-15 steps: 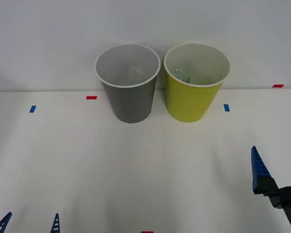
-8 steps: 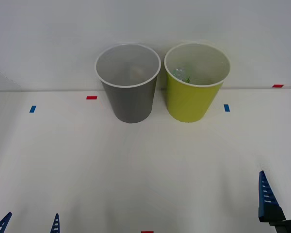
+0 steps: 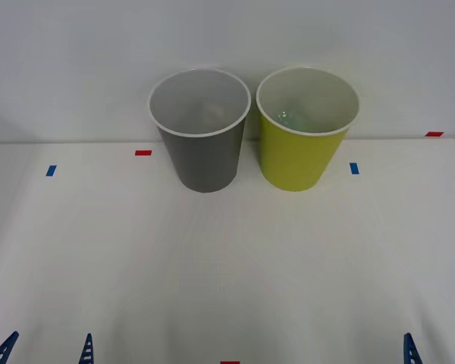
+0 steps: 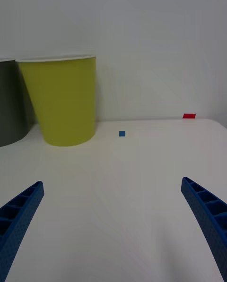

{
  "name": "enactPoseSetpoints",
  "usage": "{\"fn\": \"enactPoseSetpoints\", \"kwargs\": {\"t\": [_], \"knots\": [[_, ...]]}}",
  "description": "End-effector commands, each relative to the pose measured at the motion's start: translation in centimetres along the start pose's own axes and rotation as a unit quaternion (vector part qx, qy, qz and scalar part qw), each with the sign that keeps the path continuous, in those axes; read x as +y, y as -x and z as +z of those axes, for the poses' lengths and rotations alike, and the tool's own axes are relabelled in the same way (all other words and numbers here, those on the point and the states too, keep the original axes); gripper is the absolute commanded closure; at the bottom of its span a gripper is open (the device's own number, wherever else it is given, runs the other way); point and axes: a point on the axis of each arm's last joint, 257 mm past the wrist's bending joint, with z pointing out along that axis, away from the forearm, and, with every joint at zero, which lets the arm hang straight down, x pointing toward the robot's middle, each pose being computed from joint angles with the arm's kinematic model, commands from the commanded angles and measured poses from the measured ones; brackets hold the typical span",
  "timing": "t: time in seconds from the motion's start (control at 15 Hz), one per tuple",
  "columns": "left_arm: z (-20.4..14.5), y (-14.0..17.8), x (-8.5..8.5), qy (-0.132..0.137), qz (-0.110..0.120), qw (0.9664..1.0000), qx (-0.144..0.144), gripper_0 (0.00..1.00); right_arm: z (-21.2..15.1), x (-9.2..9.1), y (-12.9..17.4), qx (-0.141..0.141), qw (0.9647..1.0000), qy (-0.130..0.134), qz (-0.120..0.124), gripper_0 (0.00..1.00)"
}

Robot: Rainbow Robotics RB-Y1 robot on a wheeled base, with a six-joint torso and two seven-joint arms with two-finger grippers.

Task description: Put cans in the gray bin and PET bottles in the light green bin.

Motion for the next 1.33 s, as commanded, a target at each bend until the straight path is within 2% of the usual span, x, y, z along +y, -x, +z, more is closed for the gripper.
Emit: {"fn": "enactPoseSetpoints", "kwargs": {"t": [0.07,0.27,0.4,0.47,1.33], "knots": [[0.0,0.0,0.0,0.0,0.0,1.0,0.0,0.0,-0.7,1.2,-1.3,0.016,0.9998,0.006,0.011,0.0],[0.0,0.0,0.0,0.0,0.0,1.0,0.0,0.0,-0.8,1.9,-2.1,0.026,0.9991,0.007,0.032,0.0],[0.0,0.0,0.0,0.0,0.0,1.0,0.0,0.0,-0.6,2.0,-2.7,0.033,0.9985,-0.006,0.043,0.0],[0.0,0.0,0.0,0.0,0.0,1.0,0.0,0.0,-0.5,2.0,-2.7,0.03,0.9986,-0.014,0.041,0.0],[0.0,0.0,0.0,0.0,0.0,1.0,0.0,0.0,-0.5,2.0,-2.7,0.03,0.9986,-0.014,0.041,0.0]]}}
